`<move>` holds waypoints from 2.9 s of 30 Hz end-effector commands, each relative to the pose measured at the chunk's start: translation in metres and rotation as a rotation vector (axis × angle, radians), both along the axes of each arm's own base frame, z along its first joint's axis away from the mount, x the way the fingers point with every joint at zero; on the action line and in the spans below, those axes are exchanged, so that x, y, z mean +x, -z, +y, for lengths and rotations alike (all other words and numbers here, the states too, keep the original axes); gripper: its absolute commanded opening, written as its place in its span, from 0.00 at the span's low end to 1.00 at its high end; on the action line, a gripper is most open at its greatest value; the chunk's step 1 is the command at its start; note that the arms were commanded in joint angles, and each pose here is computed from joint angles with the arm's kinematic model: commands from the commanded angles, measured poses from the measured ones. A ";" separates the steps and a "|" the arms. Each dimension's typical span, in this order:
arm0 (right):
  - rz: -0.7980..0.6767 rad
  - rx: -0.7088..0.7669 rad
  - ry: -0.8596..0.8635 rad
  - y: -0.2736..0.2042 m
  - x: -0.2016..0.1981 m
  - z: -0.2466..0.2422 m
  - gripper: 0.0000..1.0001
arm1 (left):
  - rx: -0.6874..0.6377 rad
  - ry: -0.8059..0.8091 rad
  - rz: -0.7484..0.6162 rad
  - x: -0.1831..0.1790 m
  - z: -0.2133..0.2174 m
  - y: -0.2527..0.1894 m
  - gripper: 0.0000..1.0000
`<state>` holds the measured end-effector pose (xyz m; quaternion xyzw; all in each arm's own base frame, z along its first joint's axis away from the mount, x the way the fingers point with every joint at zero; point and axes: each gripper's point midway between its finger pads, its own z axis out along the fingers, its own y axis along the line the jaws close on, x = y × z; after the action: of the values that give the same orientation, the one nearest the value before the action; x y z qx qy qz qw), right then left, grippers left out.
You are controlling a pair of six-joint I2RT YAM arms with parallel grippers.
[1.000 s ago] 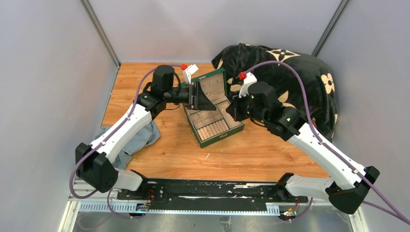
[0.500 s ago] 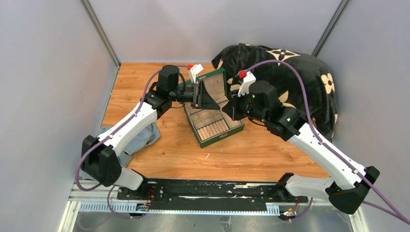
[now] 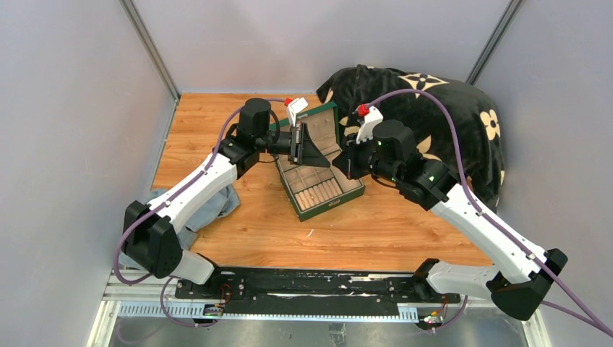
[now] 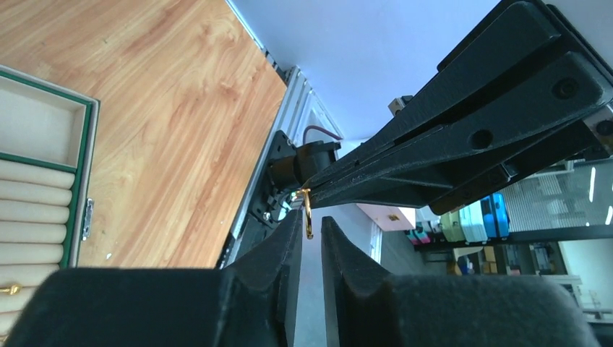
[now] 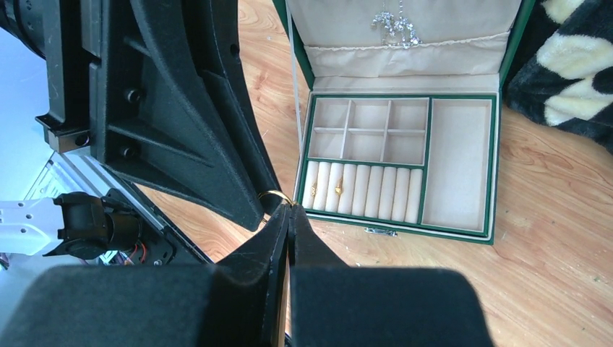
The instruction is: Organize the mixed jewelry
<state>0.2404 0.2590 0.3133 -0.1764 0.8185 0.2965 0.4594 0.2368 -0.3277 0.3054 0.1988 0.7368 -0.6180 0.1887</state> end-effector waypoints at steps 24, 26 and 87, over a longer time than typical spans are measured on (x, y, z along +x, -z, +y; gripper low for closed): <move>0.137 0.649 -0.376 -0.076 -0.035 -0.011 0.57 | -0.131 0.225 -0.142 -0.035 0.005 -0.034 0.00; 0.166 0.666 -0.407 -0.075 -0.038 -0.009 0.56 | -0.134 0.234 -0.144 -0.036 0.005 -0.036 0.00; 0.290 0.596 -0.541 -0.041 -0.045 0.013 0.00 | -0.139 0.231 -0.147 -0.028 0.000 -0.041 0.00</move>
<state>0.1995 0.2696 0.3450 -0.1798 0.6897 0.6493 0.2654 0.2072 -0.3239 0.3399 0.3013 0.6590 -0.6657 0.1784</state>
